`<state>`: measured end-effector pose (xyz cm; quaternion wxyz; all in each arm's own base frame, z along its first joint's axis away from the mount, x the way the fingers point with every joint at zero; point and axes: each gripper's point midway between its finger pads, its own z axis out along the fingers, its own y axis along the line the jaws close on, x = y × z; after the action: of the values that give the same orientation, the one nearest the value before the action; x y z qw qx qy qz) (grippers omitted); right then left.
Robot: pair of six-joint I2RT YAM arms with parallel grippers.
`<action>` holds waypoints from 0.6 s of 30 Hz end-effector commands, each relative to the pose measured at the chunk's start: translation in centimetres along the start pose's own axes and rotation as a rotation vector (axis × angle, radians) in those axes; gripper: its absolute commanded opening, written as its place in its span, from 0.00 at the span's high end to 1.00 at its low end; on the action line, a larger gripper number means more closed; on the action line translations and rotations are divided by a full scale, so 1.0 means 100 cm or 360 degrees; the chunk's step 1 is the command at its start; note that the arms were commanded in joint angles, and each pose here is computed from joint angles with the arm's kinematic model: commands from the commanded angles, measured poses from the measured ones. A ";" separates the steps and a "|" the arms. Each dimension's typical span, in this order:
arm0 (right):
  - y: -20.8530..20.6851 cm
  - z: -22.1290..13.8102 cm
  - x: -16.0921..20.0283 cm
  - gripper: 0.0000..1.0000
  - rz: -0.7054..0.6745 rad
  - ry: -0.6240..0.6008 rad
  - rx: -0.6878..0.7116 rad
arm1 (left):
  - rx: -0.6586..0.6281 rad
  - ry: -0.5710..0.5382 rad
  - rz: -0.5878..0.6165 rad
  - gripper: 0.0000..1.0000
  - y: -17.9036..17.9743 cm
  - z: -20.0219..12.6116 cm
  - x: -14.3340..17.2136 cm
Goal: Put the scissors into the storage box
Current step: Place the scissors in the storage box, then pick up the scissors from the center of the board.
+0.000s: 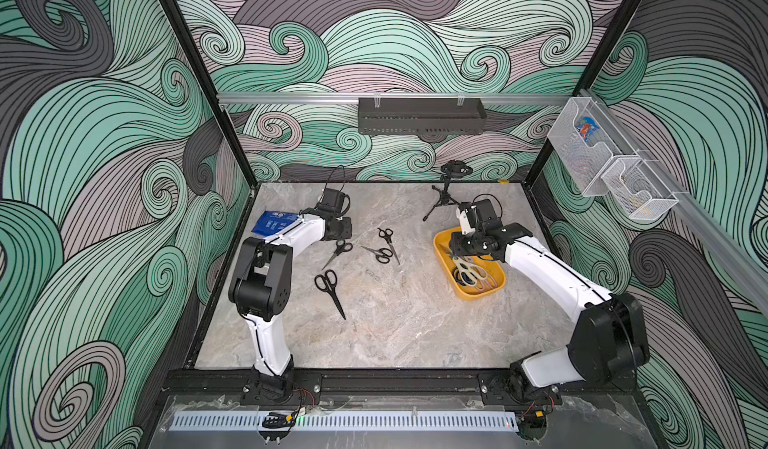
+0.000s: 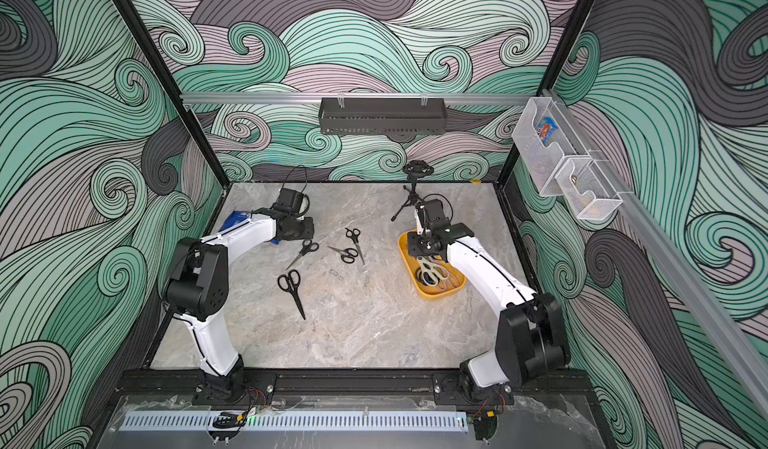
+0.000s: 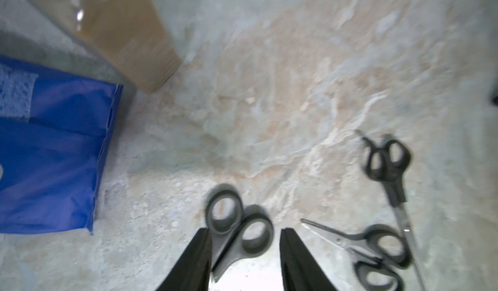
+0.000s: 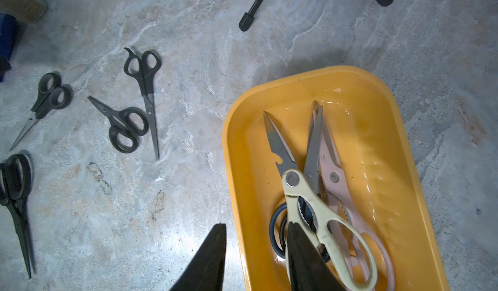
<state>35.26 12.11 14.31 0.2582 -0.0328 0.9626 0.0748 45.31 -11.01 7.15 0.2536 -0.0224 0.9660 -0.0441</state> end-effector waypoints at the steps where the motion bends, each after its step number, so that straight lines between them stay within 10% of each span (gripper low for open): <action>1: 0.009 0.005 -0.001 0.58 -0.0026 0.0024 -0.0077 | -0.0146 0.0043 0.0044 0.58 0.020 -0.001 0.001; 18: 0.016 0.018 0.009 0.59 -0.0058 0.0084 -0.0124 | -0.0190 0.0254 0.0069 0.65 0.030 0.027 0.009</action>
<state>35.32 13.54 12.89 0.2366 -0.0523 0.9648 0.1027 46.15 -8.60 4.15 0.1936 -0.0201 0.9808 0.0098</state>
